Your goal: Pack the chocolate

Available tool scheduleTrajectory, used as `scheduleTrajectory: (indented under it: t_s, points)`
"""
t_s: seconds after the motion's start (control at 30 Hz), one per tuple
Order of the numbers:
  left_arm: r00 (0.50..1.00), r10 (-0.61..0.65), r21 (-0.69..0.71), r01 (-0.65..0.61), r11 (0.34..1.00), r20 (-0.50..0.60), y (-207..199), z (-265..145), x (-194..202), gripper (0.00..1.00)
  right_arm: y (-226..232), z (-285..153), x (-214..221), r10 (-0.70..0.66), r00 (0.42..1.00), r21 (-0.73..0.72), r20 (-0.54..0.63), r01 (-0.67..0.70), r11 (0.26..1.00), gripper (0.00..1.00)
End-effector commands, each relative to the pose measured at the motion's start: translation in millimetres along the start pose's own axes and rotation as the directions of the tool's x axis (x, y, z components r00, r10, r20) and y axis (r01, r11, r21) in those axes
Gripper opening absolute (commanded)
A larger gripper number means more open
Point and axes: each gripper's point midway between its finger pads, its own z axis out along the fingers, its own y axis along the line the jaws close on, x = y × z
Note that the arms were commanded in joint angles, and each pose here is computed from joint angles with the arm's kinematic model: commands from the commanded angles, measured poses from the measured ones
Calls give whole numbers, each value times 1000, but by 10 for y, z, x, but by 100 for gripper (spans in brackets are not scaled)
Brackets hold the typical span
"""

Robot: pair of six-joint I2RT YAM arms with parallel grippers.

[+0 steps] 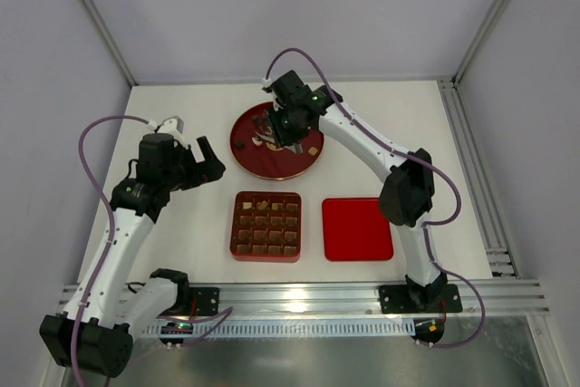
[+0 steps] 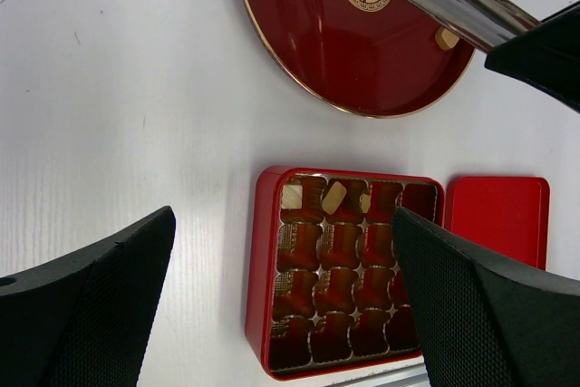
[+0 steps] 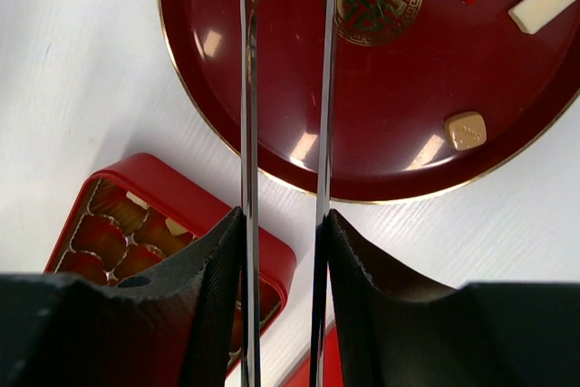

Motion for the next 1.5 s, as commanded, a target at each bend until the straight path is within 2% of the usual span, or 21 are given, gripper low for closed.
scheduleTrajectory:
  t_s: [0.0,1.0,1.47]
  points:
    - [1000,15,9,-15,1000,3,-11,8,-13,100,72,-137,-214,-15,999,-31,52,17,999,43]
    - [1000,18,17,-18,1000,-1,-27,10,-7,100,62,347,-74,2,1000,-22,-20,-2,1000,43]
    - [1000,17,17,-17,1000,3,-28,1,-19,100,15,315,-75,-1,1000,5,-19,1,1000,42]
